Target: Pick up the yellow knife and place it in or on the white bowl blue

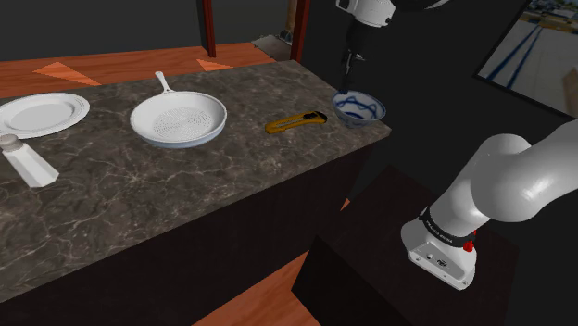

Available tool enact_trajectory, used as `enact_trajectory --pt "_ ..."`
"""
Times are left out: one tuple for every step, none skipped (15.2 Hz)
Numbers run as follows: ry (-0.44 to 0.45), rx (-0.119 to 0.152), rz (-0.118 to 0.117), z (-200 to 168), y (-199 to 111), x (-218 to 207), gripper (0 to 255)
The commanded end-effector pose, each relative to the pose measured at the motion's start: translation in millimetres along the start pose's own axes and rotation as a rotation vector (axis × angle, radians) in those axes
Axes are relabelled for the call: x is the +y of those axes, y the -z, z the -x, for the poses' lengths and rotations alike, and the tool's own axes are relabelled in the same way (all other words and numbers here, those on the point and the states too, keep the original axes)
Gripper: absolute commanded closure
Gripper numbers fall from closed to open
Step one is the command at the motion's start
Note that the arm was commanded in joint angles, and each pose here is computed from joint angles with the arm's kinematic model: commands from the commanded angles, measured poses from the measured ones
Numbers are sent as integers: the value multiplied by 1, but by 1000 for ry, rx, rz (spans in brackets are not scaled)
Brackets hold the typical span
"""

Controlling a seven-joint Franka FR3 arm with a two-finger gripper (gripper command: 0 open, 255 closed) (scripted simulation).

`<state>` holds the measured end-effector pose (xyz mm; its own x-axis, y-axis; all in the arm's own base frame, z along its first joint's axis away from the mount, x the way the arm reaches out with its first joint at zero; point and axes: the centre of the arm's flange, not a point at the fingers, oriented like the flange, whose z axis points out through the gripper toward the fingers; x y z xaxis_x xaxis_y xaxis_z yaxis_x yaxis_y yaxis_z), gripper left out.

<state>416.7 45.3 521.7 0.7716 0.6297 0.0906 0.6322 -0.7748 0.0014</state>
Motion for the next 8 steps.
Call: enact_trajectory --pt "114 -17 -2 -21 -18 8 0" --pt "168 -25 -3 -31 -28 9 0" --pt "223 -33 -4 -41 -38 9 0" --pt "277 -42 -5 -51 -48 9 0" --pt "331 -50 -6 -61 -58 8 0" --pt "385 -58 -7 -71 -68 7 0" --pt "439 -67 -8 -81 -78 5 0" --pt "494 -75 -9 -90 -88 3 0"
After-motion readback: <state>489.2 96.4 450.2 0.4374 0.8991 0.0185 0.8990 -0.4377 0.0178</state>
